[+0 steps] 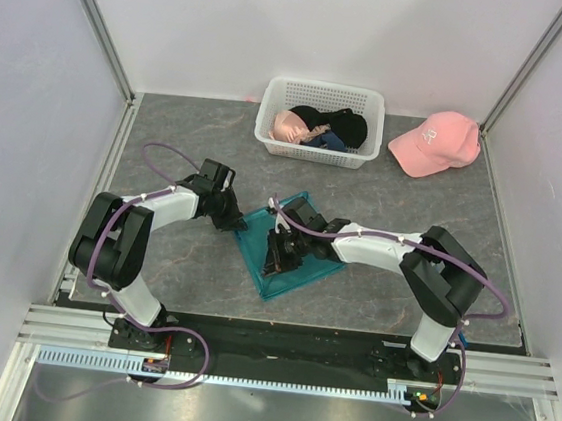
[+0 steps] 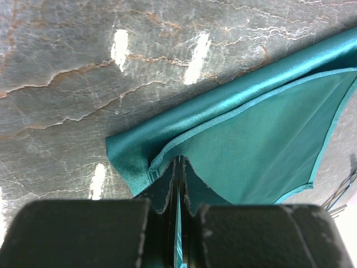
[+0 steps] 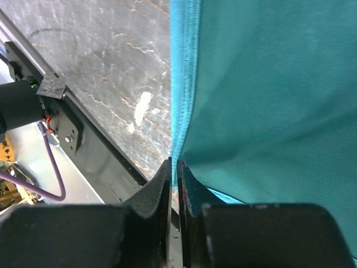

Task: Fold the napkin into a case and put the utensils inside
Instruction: Smooth out the upper triangle-folded napkin at the center of the board.

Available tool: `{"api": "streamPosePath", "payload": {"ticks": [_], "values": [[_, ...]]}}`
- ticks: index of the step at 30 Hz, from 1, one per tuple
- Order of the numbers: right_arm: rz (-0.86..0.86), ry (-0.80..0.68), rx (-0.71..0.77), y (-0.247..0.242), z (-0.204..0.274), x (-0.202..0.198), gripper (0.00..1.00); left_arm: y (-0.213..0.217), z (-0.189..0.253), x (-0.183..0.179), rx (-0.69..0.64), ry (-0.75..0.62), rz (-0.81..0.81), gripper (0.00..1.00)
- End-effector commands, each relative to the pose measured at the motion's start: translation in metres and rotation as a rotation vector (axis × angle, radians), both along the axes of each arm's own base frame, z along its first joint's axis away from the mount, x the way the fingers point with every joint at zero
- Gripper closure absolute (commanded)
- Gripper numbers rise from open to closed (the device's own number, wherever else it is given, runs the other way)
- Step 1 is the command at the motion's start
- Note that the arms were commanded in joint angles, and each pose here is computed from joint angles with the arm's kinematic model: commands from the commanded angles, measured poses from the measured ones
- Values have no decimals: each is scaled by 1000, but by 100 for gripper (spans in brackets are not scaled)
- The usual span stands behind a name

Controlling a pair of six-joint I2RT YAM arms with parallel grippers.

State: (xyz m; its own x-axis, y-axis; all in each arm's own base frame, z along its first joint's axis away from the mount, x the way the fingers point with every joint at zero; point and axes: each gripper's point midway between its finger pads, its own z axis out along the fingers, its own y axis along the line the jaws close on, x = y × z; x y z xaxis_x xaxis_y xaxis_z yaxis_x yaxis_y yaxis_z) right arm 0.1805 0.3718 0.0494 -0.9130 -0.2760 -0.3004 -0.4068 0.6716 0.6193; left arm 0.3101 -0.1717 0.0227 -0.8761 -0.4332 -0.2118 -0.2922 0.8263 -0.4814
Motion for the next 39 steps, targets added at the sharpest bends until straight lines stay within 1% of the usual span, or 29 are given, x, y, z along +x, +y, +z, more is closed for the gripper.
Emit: {"api": "streamPosePath", "payload": {"ticks": [1, 6, 11, 18, 22, 33, 39], "values": [[13, -23, 64, 12, 15, -3, 87, 4, -3, 6, 22, -37, -17, 97], [15, 24, 62, 6, -1, -18, 88, 4, -3, 6, 22, -35, -18, 97], [11, 39, 47, 1, -11, -23, 89, 4, -5, 7, 22, -32, -18, 98], [7, -3, 65, 8, 10, -14, 90, 3, -2, 6, 19, -40, -22, 98], [16, -4, 71, 12, 14, -22, 90, 5, -3, 6, 25, -40, -22, 98], [3, 40, 19, 0, -22, -36, 90, 12, -6, 10, 56, -36, -20, 98], [1, 32, -2, -3, -27, -36, 90, 12, -7, 10, 59, -31, -25, 98]]}}
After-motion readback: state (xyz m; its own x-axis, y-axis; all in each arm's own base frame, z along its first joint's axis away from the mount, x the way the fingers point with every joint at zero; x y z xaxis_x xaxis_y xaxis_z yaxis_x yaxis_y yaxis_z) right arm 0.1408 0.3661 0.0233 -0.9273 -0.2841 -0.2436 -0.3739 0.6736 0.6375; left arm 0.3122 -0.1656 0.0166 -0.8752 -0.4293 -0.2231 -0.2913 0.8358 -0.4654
